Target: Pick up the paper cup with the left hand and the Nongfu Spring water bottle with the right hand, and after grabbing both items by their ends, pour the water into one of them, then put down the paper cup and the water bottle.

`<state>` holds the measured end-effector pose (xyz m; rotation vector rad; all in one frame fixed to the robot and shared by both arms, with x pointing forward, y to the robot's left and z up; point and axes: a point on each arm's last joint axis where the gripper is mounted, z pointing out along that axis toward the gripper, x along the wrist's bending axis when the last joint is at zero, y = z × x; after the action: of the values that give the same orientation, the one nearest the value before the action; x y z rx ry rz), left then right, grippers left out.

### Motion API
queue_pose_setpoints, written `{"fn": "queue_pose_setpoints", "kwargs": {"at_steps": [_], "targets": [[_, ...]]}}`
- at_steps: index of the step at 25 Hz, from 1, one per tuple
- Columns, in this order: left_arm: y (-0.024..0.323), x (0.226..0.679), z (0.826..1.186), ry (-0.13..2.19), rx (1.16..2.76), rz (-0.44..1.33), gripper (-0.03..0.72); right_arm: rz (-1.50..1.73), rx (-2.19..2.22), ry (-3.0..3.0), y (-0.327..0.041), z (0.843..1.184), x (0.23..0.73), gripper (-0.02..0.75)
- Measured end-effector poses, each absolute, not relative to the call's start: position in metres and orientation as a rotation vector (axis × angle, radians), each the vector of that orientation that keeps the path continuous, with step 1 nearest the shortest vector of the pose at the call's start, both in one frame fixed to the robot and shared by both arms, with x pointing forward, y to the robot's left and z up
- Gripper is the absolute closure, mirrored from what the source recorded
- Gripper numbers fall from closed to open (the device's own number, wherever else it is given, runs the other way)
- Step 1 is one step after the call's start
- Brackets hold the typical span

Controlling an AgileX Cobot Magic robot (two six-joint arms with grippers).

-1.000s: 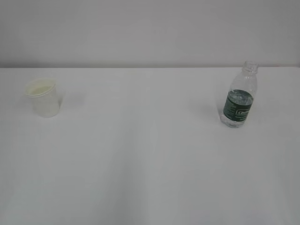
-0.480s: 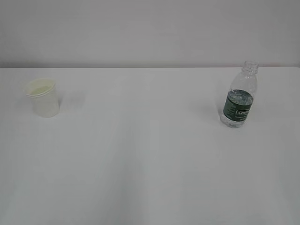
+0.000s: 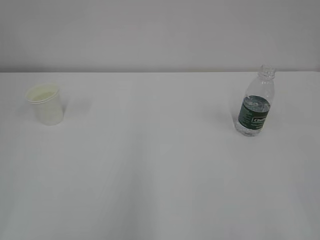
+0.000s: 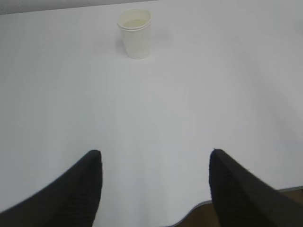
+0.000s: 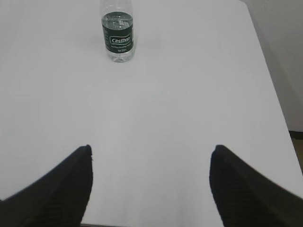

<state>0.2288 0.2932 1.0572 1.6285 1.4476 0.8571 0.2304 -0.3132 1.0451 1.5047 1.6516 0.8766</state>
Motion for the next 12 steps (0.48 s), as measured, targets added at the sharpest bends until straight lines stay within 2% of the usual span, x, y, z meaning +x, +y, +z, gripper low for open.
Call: {"fn": "queue_pose_setpoints", "kwargs": {"at_steps": [12], "targets": [[0.2933,0.2287,1.0572,1.432,1.638,0.848,0.184,0.880,1.503,1.655,-0.3132,1.0451,0.2304,0.152]]}}
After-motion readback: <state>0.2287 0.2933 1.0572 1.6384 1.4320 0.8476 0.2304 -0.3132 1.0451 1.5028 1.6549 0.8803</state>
